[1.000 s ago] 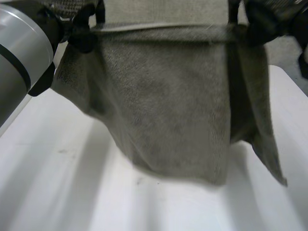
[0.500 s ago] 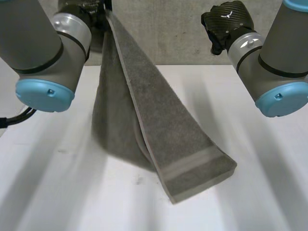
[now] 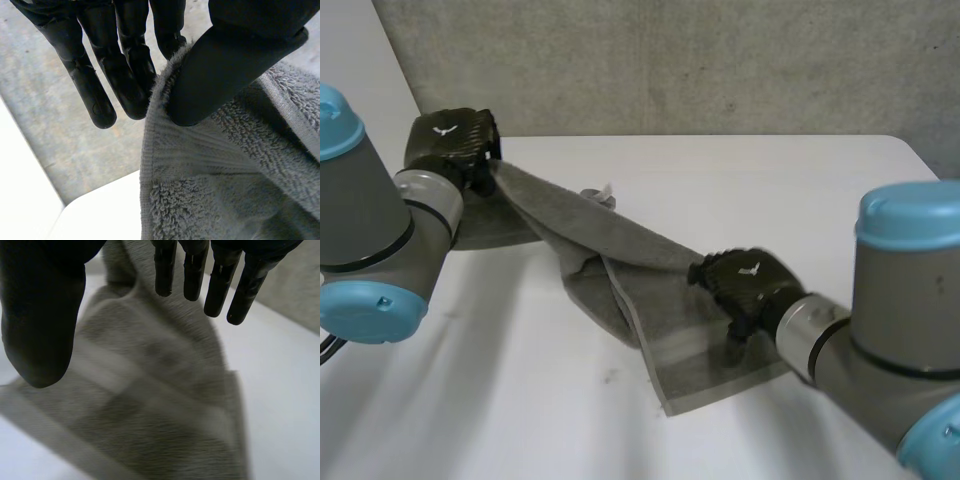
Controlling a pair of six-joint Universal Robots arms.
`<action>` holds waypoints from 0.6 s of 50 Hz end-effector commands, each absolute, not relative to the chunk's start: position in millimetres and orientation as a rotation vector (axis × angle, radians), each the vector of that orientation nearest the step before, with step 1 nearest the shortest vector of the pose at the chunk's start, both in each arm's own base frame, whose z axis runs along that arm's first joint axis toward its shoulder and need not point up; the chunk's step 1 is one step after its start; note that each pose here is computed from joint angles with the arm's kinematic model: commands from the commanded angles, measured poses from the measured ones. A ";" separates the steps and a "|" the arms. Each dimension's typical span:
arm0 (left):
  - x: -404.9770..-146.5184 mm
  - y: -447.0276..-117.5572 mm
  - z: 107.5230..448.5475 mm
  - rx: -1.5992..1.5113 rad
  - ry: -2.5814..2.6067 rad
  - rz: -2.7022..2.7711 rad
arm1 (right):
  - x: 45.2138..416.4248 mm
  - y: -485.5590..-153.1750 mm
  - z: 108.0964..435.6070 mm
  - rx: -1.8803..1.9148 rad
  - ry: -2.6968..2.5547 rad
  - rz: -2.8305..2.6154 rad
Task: Fold the towel.
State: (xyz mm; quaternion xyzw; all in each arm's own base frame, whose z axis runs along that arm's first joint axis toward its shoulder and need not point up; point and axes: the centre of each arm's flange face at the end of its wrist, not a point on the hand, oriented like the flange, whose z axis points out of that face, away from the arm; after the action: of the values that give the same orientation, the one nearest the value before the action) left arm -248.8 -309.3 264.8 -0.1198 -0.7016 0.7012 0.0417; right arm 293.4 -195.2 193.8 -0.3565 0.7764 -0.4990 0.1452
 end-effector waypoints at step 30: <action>-222.8 -267.3 388.4 -0.185 -1.707 2.466 | 395.6 -190.1 164.5 -0.617 2.093 -1.452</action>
State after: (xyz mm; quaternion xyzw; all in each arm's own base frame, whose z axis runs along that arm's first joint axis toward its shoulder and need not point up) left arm -224.5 -277.0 372.4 -0.0663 -0.5850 0.8059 0.0628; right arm 385.6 -191.9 173.2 -0.2243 0.7656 -0.5411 0.2659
